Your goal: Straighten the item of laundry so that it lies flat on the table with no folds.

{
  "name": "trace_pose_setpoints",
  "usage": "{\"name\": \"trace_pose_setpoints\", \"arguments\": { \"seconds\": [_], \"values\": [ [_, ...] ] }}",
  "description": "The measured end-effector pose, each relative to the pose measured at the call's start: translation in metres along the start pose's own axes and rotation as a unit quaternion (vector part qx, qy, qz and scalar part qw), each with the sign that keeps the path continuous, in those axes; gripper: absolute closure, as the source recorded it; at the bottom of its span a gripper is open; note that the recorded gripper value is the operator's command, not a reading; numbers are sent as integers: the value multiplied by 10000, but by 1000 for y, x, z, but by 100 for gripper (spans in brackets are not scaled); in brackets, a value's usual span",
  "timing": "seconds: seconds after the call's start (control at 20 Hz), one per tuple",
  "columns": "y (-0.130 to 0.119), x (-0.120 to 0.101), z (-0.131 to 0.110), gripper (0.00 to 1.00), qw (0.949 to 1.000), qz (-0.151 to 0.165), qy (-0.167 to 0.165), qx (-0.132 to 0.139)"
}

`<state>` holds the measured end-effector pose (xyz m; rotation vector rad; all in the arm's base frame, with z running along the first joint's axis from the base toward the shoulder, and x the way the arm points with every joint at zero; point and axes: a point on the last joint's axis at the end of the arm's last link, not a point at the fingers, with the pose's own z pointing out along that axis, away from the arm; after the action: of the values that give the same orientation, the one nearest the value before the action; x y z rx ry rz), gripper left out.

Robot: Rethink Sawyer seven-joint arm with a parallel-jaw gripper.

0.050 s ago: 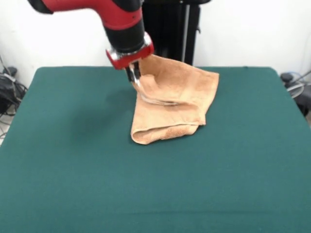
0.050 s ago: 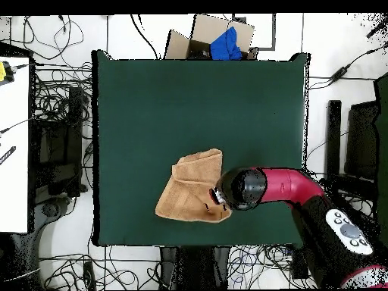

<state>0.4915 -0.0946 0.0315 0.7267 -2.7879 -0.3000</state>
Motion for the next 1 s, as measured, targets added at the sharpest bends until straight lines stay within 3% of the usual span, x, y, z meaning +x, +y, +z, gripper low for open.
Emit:
{"name": "trace_pose_setpoints", "arguments": {
  "seconds": [0.1,0.4,0.45,1.0],
  "values": [
    [12,22,3,100,9999,115,111,41],
    [30,51,8,100,9994,258,181,113],
    [36,65,11,100,9992,321,190,148],
    [46,119,20,100,9966,786,49,231]
  ]
}}
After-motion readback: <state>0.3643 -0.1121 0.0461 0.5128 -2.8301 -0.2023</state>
